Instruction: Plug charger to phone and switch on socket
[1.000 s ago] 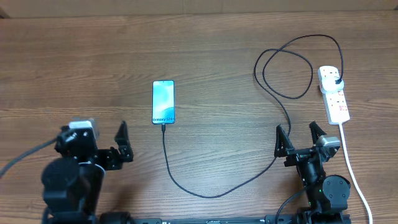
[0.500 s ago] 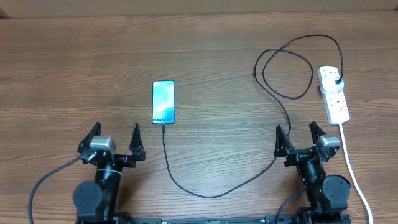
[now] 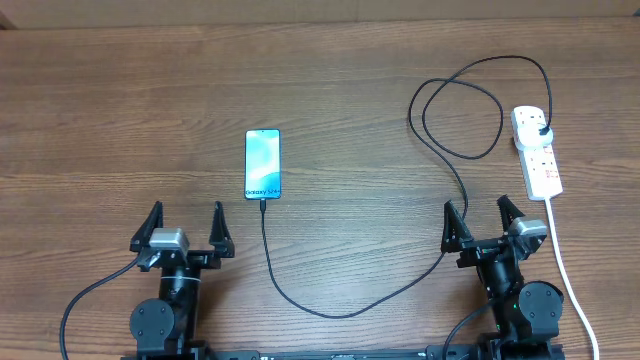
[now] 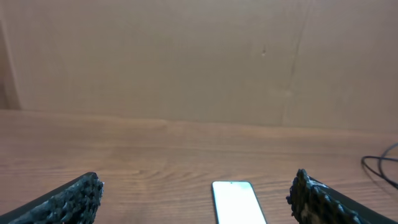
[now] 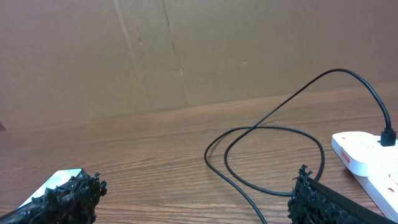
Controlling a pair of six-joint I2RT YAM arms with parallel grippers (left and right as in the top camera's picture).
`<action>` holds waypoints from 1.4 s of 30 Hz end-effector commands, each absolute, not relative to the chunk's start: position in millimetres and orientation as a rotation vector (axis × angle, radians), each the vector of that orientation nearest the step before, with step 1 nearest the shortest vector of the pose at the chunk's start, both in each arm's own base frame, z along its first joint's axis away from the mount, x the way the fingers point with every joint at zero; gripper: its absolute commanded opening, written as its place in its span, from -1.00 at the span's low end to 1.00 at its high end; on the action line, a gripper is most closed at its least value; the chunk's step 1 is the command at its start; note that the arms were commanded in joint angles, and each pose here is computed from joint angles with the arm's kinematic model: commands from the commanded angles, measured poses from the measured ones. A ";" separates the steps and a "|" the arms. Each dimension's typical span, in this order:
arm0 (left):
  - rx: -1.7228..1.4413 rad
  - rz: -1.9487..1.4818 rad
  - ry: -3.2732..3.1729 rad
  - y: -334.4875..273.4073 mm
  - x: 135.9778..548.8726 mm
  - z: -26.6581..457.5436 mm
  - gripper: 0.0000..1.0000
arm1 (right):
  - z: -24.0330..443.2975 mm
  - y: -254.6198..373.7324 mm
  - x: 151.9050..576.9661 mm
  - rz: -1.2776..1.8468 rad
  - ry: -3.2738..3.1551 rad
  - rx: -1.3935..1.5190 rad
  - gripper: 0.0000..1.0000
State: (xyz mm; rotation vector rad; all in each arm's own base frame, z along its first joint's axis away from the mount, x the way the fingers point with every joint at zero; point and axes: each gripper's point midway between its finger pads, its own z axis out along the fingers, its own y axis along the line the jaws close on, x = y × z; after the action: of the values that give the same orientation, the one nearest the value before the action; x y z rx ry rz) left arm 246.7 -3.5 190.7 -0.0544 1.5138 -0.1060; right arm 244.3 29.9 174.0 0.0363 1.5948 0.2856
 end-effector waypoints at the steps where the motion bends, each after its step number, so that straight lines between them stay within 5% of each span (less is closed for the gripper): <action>1: -0.093 -0.065 1.564 5.6 246.7 175.8 0.99 | 172.2 29.3 244.3 0.285 1.591 0.036 1.00; 42: -0.094 -0.064 1.645 5.0 246.0 156.0 0.99 | 172.3 29.3 244.3 0.284 1.591 0.035 1.00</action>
State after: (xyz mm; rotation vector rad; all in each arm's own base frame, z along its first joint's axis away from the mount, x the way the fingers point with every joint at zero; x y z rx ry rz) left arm 246.4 1.2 156.4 -0.0861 1.6487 -0.0837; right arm 244.3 29.9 174.0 0.0363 1.5948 0.2862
